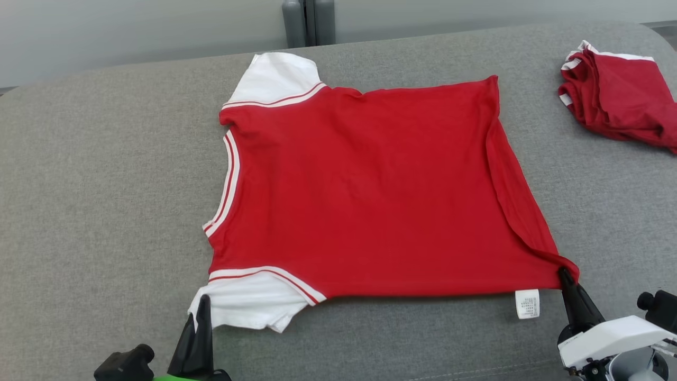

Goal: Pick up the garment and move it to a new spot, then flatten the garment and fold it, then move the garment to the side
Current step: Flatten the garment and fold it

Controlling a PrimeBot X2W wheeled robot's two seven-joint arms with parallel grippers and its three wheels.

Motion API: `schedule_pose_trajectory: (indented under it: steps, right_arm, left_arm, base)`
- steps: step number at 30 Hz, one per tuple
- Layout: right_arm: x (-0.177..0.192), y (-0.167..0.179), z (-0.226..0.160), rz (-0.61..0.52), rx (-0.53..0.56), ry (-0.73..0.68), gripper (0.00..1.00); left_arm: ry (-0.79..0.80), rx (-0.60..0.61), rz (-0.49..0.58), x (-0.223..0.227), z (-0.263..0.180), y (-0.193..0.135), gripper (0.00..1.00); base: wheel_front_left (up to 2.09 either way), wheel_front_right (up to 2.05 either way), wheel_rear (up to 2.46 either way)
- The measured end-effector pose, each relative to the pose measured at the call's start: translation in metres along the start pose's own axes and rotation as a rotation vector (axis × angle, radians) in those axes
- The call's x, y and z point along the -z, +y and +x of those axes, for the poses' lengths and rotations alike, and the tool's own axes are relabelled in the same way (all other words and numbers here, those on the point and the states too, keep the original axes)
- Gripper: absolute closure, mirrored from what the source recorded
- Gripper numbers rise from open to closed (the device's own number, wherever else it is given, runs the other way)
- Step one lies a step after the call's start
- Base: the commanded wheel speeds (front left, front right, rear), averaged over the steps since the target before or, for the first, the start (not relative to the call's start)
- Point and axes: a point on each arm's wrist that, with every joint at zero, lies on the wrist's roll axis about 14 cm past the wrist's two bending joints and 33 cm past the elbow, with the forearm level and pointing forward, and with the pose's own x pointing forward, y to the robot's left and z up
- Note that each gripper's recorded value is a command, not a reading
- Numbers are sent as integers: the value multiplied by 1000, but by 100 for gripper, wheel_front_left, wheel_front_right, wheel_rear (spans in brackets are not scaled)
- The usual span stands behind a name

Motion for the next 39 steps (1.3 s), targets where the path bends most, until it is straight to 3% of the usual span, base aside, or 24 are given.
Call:
schedule_pose_trajectory:
  steps: [12,18,28,29,31,32,33,34,39]
  right_arm:
    - [-15,8,2,-6,5,-23,100]
    - [-23,21,20,-28,-23,-1,100]
    - [-31,30,60,-92,-28,54,100]
    - [-33,31,65,-98,-28,52,91]
    - [-34,32,72,-106,-27,48,62]
    - [-34,33,75,-108,-27,50,35]
    - [-32,33,77,-115,-27,52,0]
    - [-32,34,79,-129,-29,49,0]
    - [-39,38,83,-192,-53,-3,0]
  left_arm:
    - [-6,123,68,-11,21,-24,100]
    - [5,212,144,-22,48,-41,100]
    - [35,256,241,-34,101,-45,100]
    - [40,255,244,-32,105,-43,100]
    - [48,247,250,-31,114,-40,100]
    - [53,246,253,-29,117,-39,84]
    - [56,245,256,-28,120,-39,52]
    - [60,246,267,-25,122,-39,0]
    - [39,245,268,-26,126,-39,0]
  base:
    - [0,0,0]
    - [0,0,0]
    - [0,0,0]
    - [0,0,0]
    - [0,0,0]
    - [0,0,0]
    - [0,0,0]
    - [0,0,0]
    - [0,0,0]
